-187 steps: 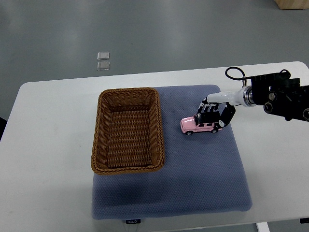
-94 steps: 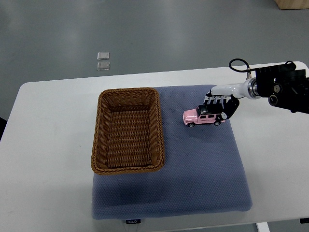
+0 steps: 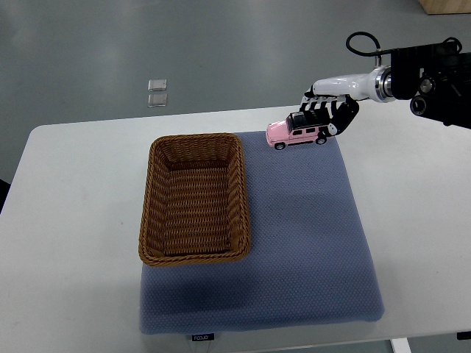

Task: Place pink car in brown basket
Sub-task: 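Lift the pink SUV off the mat with the right hand, then carry the SUV over the wicker basket and lower it inside, then open the right hand to release the SUV into the basket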

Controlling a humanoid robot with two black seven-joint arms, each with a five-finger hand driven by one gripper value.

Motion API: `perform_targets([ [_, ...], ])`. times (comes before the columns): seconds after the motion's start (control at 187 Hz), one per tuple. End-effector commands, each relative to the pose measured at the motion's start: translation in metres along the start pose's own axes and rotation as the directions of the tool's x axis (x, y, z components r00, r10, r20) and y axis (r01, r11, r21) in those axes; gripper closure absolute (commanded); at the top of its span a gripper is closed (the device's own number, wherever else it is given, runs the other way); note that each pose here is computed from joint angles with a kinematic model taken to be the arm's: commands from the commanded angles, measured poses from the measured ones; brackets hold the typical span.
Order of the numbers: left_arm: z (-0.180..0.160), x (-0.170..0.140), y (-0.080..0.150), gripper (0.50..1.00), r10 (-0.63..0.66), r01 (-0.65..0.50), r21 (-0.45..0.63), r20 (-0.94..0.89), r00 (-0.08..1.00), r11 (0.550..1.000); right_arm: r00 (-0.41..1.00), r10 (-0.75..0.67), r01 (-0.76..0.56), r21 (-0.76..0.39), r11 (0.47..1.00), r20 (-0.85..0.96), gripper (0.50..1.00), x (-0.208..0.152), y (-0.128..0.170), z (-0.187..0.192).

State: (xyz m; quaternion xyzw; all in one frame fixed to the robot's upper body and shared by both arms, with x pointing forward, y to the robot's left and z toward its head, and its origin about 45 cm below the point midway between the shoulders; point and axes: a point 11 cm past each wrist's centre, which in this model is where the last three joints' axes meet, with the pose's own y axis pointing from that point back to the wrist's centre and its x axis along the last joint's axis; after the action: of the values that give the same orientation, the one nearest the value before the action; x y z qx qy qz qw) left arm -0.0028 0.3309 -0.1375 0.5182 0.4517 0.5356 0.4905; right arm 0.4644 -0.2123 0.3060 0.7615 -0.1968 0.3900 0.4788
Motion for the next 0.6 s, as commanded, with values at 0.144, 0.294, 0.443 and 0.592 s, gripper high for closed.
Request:
perform_targets([
  [0.144,0.000,0.000,0.000,0.500,0.000,0.000,0.001,0.000,1.000,1.000,1.000,-0.024,0.024,0.175,0.984,-0.001,1.000,-0.002,-0.030,-0.082],
  [0.294,0.000,0.000,0.000,0.500,0.000,0.000,0.000,0.000,1.000,1.000,0.997,-0.070,0.071,0.263,0.962,-0.013,1.000,-0.023,-0.050,-0.129],
  [0.443,0.000,0.000,0.000,0.500,0.000,0.000,0.000,0.000,1.000,1.000,0.992,-0.124,0.123,0.311,0.942,-0.017,1.000,-0.054,-0.066,-0.156],
  [0.592,0.000,0.000,0.000,0.500,0.000,0.000,0.000,0.000,1.000,1.000,0.990,-0.140,0.134,0.322,0.937,-0.004,1.000,-0.068,-0.074,-0.161],
])
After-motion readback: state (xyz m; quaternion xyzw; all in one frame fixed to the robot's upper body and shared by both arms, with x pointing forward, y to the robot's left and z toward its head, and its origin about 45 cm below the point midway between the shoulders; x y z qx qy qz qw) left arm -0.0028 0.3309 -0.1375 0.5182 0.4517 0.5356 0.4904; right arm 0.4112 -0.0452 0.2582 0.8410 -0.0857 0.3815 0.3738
